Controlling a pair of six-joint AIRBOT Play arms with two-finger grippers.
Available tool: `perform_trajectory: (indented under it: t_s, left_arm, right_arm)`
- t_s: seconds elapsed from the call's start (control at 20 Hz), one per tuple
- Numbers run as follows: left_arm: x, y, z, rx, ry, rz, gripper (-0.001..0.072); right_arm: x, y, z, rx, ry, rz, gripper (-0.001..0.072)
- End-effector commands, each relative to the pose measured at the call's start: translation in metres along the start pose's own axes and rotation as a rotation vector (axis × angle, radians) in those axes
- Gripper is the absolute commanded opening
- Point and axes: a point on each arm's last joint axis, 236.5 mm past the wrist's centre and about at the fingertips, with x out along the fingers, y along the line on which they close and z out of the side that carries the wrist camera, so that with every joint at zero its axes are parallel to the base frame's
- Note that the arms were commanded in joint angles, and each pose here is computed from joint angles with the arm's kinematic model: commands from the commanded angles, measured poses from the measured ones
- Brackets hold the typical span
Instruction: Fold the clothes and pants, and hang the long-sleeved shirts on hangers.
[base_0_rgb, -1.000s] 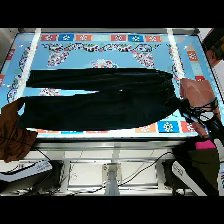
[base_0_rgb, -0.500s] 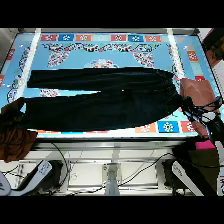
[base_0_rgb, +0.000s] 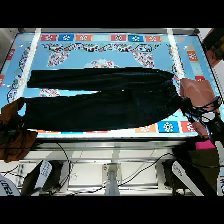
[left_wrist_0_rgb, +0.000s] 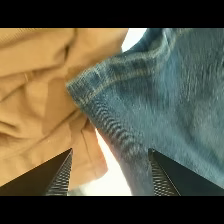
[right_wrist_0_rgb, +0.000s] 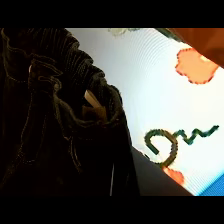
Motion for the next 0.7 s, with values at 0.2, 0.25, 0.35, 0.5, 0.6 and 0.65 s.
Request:
perform_trajectory:
  t_s: [0.2,0.25,0.35,0.5,0.6,0.65]
  left_arm:
    - [0.019,0.012,-0.001,-0.078,-0.065,0.008,0.0561]
    - [0.021,0.012,0.002,-0.079,-0.086,0.003,0.0561]
    - [0.022,0.011,0.011,-0.080,-0.124,-0.004,0.0560]
    - [0.033,0.011,0.006,-0.135,-0.092,-0.009,0.0560]
    - [0.045,0.004,-0.003,-0.202,-0.037,-0.039,0.0560]
    - [0.050,0.001,-0.007,-0.235,-0.012,-0.053,0.0560]
  right_arm:
    - [0.000,0.001,0.005,-0.005,-0.021,0.005,0.0033]
    - [0.000,0.001,0.005,-0.005,-0.021,0.005,0.0034]
    - [0.000,0.001,0.005,-0.005,-0.021,0.005,0.0034]
    - [0.000,0.001,0.005,-0.005,-0.022,0.005,0.0034]
    - [0.000,0.001,0.005,-0.005,-0.022,0.005,0.0034]
    - [0.000,0.002,0.005,-0.005,-0.023,0.005,0.0034]
